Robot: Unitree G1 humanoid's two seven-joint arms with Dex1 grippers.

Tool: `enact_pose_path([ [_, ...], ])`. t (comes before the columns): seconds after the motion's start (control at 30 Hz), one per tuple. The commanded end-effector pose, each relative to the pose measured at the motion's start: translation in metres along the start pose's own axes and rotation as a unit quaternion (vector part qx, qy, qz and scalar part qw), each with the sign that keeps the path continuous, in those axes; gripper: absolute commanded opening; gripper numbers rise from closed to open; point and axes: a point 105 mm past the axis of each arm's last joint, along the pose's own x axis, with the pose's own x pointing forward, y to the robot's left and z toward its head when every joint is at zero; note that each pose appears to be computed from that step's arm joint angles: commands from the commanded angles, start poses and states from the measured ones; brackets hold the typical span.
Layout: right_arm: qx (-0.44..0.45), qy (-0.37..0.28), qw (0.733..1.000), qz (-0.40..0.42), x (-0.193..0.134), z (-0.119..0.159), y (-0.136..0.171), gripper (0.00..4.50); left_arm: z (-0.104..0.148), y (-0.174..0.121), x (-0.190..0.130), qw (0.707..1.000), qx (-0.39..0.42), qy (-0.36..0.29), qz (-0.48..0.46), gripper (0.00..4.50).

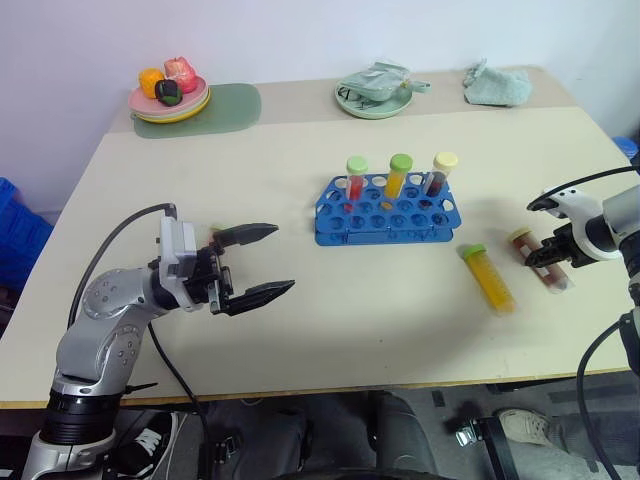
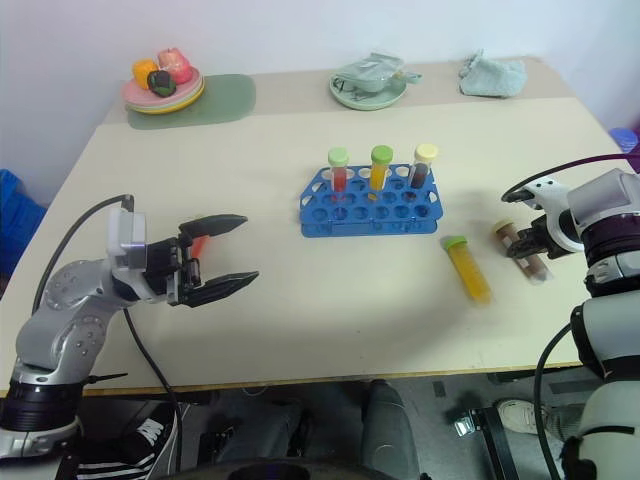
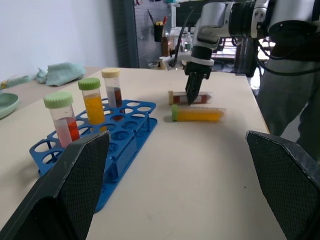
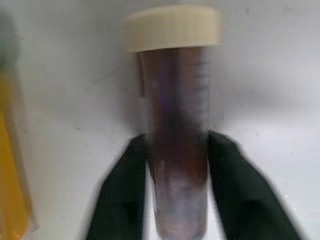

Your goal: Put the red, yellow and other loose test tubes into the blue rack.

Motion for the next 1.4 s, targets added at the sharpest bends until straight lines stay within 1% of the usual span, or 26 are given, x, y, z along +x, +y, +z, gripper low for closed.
enact_pose_path([
  [0.03,-0.005,-0.005,1.000,-0.003,-0.003,0.001,-0.002,1.15,0.012,-0.002,0.000,1.000,0.019,-0.012,-0.005,4.50],
  [0.2,-0.023,-0.013,1.000,-0.013,-0.009,0.004,-0.006,1.15,0.011,-0.001,0.000,1.000,0.019,-0.012,-0.005,4.50],
  [0.33,-0.017,-0.030,0.999,-0.018,-0.016,0.009,-0.011,1.15,0.010,0.000,0.000,1.000,0.019,-0.012,-0.005,4.50],
  [0.47,-0.026,-0.068,0.997,0.003,-0.028,0.020,-0.006,1.15,0.010,0.002,0.001,1.000,0.020,-0.012,-0.009,4.50],
  [0.53,-0.033,-0.077,0.996,-0.010,-0.034,0.022,-0.010,1.15,0.011,0.003,0.000,1.000,0.021,-0.011,-0.010,4.50],
  [0.57,-0.040,-0.093,0.995,-0.021,-0.037,0.026,-0.013,1.15,0.011,0.004,0.000,1.000,0.021,-0.011,-0.011,4.50],
  [0.67,-0.023,-0.211,0.977,-0.017,-0.054,0.055,-0.010,1.15,0.010,0.005,-0.001,1.000,0.022,-0.011,-0.014,4.50],
  [0.73,-0.018,-0.278,0.960,-0.020,-0.064,0.069,-0.008,1.15,0.009,0.005,-0.001,1.000,0.022,-0.011,-0.016,4.50],
  [0.8,0.008,-0.366,0.931,0.007,-0.081,0.085,0.000,1.15,0.009,0.006,-0.002,1.000,0.023,-0.010,-0.016,4.50],
  [0.87,0.015,-0.472,0.881,0.035,-0.105,0.098,0.014,1.15,0.009,0.008,-0.004,1.000,0.024,-0.010,-0.015,4.50],
  [0.9,0.017,-0.515,0.855,0.053,-0.113,0.099,0.022,1.15,0.008,0.008,-0.004,1.000,0.024,-0.010,-0.015,4.50],
  [0.97,0.028,-0.573,0.815,0.081,-0.119,0.093,0.036,1.15,0.008,0.009,-0.006,1.000,0.025,-0.008,-0.015,4.50],
  [1.03,0.038,-0.611,0.786,0.079,-0.119,0.083,0.047,1.15,0.008,0.011,-0.008,1.000,0.026,-0.006,-0.015,4.50],
  [1.07,0.038,-0.638,0.762,0.103,-0.122,0.079,0.059,1.15,0.009,0.011,-0.009,0.999,0.027,-0.004,-0.016,4.50],
  [1.1,0.029,-0.650,0.751,0.111,-0.122,0.074,0.069,1.15,0.009,0.012,-0.010,0.999,0.028,-0.004,-0.016,4.50],
  [1.13,0.019,-0.659,0.745,0.102,-0.118,0.069,0.079,1.15,0.009,0.013,-0.010,0.999,0.029,-0.002,-0.018,4.50],
  [1.2,0.010,-0.685,0.721,0.106,-0.113,0.063,0.098,1.15,0.011,0.014,-0.010,0.999,0.031,0.000,-0.019,4.50],
  [1.33,-0.027,-0.698,0.711,0.089,-0.092,0.057,0.127,1.15,0.013,0.016,-0.009,0.999,0.034,0.004,-0.025,4.50],
  [1.4,-0.011,-0.706,0.701,0.095,-0.083,0.058,0.132,1.15,0.015,0.017,-0.008,0.999,0.036,0.004,-0.027,4.50],
])
